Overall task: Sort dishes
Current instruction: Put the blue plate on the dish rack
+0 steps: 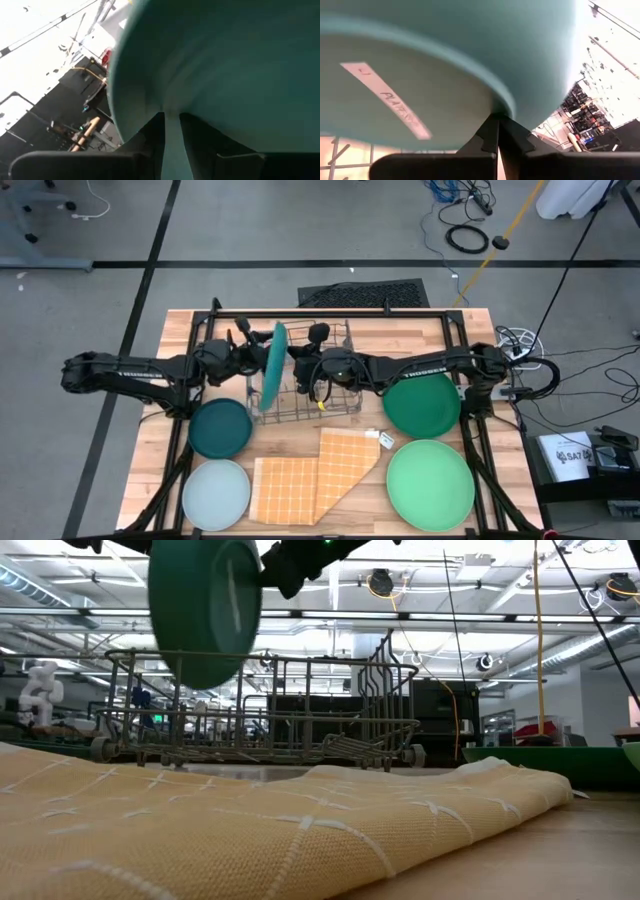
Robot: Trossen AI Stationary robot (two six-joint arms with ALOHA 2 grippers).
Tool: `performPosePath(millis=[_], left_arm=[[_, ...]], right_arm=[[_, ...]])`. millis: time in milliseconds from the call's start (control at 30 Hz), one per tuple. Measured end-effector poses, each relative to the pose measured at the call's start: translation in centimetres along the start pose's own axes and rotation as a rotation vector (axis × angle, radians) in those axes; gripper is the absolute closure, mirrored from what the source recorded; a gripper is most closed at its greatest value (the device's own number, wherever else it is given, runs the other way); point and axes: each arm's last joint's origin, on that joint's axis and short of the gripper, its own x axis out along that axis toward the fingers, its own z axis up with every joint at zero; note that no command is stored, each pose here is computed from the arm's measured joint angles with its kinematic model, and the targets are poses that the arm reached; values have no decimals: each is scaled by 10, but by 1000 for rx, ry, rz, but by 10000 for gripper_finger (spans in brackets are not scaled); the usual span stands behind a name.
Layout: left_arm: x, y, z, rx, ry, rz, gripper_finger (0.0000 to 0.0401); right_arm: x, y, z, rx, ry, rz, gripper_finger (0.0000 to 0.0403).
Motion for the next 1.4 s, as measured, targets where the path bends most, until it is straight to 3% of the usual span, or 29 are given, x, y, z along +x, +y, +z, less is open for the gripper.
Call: performPosePath(millis=[467, 800, 1400], left_arm=[[16, -9, -11, -120, 53, -43, 321], [9, -11, -19, -210, 90, -10, 321], [-7, -15, -40, -347, 16, 88, 321]], right_arm=[[1, 0, -9, -19, 60, 59, 403], [12, -11, -21, 55, -7, 177, 403], [23, -31, -26, 167, -163, 268, 403]])
